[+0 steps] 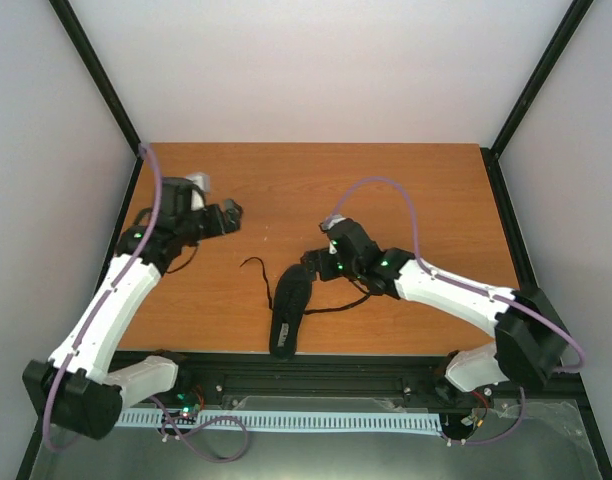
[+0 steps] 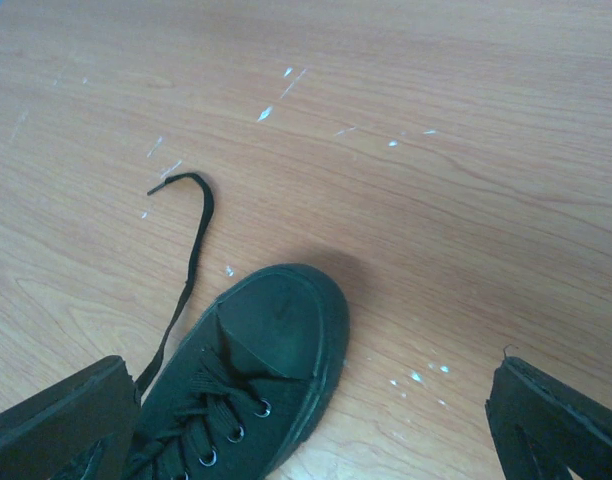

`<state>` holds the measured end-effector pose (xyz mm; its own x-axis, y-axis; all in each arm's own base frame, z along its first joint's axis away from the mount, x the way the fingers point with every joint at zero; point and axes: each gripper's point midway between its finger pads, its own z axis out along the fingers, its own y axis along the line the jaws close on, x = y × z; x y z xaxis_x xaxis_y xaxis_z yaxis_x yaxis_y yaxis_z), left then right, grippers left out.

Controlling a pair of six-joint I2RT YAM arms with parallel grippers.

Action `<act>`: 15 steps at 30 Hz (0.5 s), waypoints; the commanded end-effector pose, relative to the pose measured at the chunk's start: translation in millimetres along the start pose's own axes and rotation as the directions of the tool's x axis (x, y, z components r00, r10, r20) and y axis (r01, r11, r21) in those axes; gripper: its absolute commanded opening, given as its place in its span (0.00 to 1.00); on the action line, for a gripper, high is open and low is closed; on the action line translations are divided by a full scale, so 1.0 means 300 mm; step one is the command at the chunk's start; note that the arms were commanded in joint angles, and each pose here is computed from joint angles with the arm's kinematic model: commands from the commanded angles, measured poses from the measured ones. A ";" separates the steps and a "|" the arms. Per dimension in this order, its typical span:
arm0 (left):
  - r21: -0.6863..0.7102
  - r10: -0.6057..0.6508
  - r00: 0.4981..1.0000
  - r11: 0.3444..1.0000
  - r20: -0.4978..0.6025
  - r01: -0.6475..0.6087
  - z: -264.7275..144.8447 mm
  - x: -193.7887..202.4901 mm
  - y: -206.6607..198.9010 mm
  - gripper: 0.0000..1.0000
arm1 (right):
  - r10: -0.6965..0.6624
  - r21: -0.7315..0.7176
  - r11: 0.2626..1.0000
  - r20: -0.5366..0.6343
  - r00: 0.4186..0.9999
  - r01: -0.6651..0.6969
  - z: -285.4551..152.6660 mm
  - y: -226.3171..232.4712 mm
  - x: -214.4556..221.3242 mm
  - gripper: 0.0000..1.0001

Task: Tie the shoes

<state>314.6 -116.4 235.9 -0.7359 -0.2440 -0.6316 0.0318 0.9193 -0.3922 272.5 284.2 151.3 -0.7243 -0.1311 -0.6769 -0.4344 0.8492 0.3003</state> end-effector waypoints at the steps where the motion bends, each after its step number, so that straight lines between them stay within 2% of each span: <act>1: -0.046 0.011 0.953 0.999 0.302 0.004 -0.205 -0.242 0.077 1.00 | -0.078 -0.006 0.997 -0.042 0.996 0.077 0.064 0.066 0.003 0.95; 4: -0.177 0.019 0.916 0.983 0.400 0.057 -0.276 -0.283 0.166 1.00 | -0.129 -0.053 0.991 -0.057 0.990 0.126 0.120 0.126 -0.013 0.94; 7: -0.343 0.044 0.911 0.933 0.411 0.110 -0.284 -0.255 0.282 1.00 | -0.179 -0.063 0.983 -0.091 0.980 0.174 0.201 0.160 -0.023 0.87; 10: -0.389 0.077 0.930 0.918 0.360 0.075 -0.276 -0.224 0.305 1.00 | -0.220 -0.067 0.975 -0.147 0.964 0.212 0.306 0.191 -0.004 0.81; 15: -0.376 0.084 0.926 0.924 0.367 0.065 -0.280 -0.216 0.299 1.00 | -0.279 -0.017 0.959 -0.214 0.936 0.282 0.456 0.231 0.020 0.75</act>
<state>313.1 0.0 296.1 -0.4354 -0.2988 -0.8492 -0.2604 0.9448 -0.1989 311.8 393.3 100.4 -0.6924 -0.3739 -0.6170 -0.5942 0.7807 0.1936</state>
